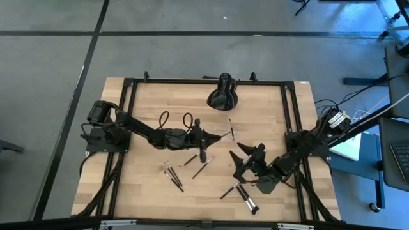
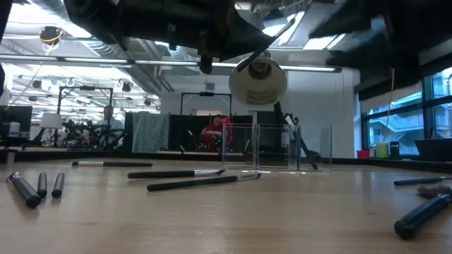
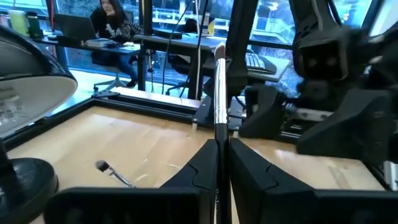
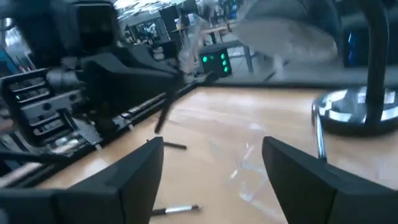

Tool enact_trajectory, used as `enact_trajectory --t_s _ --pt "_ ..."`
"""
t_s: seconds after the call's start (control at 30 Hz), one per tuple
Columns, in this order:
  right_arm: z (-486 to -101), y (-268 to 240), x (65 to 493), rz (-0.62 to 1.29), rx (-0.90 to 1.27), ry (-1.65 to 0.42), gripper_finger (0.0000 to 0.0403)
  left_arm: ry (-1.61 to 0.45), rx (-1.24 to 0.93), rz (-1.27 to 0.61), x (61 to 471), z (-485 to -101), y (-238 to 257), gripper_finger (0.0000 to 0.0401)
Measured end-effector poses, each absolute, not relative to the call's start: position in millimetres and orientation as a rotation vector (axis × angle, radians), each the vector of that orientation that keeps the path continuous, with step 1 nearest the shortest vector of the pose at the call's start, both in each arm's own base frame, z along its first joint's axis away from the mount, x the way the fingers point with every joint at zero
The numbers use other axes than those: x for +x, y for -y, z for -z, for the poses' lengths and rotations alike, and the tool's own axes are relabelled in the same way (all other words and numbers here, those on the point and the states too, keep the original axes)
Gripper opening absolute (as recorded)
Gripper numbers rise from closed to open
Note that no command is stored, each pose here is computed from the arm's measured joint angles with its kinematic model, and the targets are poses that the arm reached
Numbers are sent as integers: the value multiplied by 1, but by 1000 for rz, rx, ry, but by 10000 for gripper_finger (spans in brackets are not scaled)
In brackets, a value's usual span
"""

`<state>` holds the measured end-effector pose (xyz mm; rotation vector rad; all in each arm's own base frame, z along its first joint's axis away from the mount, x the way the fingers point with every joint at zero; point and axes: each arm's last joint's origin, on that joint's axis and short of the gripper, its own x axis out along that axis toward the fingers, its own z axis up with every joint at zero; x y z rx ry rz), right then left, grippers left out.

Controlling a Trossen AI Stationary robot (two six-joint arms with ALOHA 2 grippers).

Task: Pick & Place Makeup Supplies
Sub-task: Put the makeup brush into the transparent organizer

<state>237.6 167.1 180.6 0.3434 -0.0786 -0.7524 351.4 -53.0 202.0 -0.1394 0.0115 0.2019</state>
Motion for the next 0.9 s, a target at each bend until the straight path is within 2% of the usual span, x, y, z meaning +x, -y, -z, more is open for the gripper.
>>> enact_trajectory --t_s 0.17,0.37,0.57,0.7,0.8,0.9 --pt "-198 -165 254 767 243 37 257 5 -146 -170 352 -204 54 27" --pt "-219 -158 260 608 267 -34 234 -1 -143 -165 352 -203 54 26" --pt "-256 -160 246 530 56 -170 219 -16 -138 -167 352 -202 54 27" --pt "-265 -157 233 564 16 -324 210 -23 -136 -167 352 -201 54 27" --pt "-264 -141 221 628 20 -506 200 -24 -137 -169 352 -201 54 28" --pt "-266 -126 211 706 -24 -602 183 -24 -142 -171 352 -201 54 27"
